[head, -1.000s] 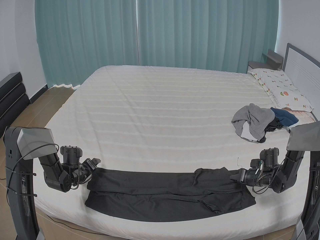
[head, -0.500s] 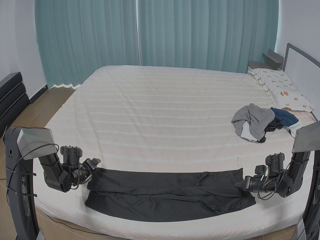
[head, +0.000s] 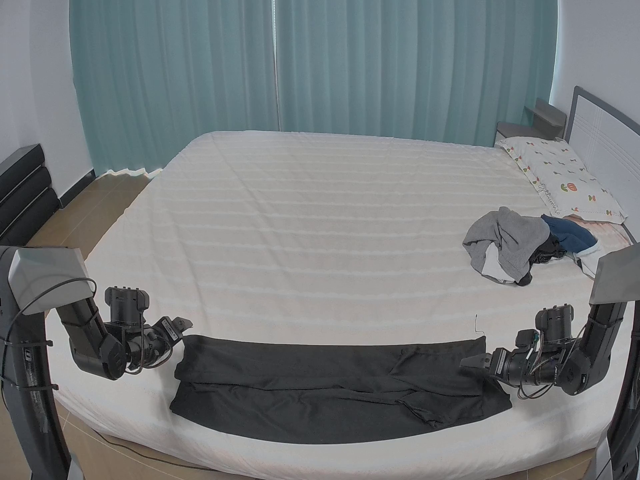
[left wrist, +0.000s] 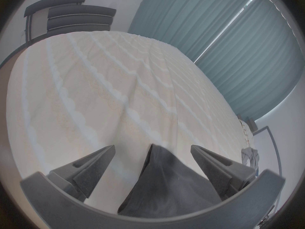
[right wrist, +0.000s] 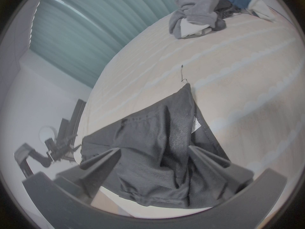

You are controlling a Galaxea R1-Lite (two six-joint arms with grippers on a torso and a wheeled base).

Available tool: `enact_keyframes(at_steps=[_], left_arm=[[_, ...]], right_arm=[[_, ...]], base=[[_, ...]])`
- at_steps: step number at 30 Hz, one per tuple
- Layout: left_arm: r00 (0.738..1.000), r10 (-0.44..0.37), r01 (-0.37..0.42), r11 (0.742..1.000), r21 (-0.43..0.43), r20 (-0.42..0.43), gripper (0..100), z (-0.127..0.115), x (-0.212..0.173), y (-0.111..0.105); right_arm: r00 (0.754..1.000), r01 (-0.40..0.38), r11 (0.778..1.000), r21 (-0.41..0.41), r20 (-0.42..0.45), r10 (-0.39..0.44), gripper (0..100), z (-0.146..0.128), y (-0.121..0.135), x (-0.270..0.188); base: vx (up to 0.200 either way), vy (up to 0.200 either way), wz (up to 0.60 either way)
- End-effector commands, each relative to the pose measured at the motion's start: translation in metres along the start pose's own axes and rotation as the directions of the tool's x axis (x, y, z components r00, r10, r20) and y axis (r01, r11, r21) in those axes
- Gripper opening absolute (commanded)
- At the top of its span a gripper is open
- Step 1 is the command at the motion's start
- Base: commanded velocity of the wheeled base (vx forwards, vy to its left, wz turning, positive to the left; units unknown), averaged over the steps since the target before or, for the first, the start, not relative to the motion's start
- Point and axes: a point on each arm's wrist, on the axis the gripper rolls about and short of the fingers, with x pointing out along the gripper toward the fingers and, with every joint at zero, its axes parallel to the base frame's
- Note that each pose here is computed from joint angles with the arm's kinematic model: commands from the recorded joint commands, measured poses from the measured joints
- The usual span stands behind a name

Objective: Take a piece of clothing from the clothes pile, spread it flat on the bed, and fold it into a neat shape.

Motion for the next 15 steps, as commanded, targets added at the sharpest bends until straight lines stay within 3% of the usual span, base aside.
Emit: enact_keyframes(at_steps=[1,8,12,15], left_arm=[[0.999,0.001,0.001,0.999,0.045,-0.045,100,0.007,-0.04,-0.009],[0.984,0.044,-0.025,0.993,0.116,-0.17,100,-0.021,-0.053,-0.024],[0.982,0.05,-0.024,0.99,0.14,-0.183,100,-0.029,-0.051,-0.029],[0.97,0.135,-0.1,0.979,0.175,-0.202,100,-0.05,-0.05,-0.02]], right_arm=[[0.998,0.008,0.998,0.065,0.062,-0.012,100,-0.002,0.027,-0.021],[0.996,0.044,0.969,0.244,0.064,-0.061,100,-0.022,0.042,-0.031],[0.996,0.061,0.964,0.26,0.043,-0.074,100,-0.029,0.044,-0.03],[0.996,0.079,0.964,0.254,0.023,-0.088,100,-0.036,0.045,-0.03]], base=[[0.0,0.0,0.0],[0.0,0.0,0.0],[0.0,0.0,0.0],[0.0,0.0,0.0]])
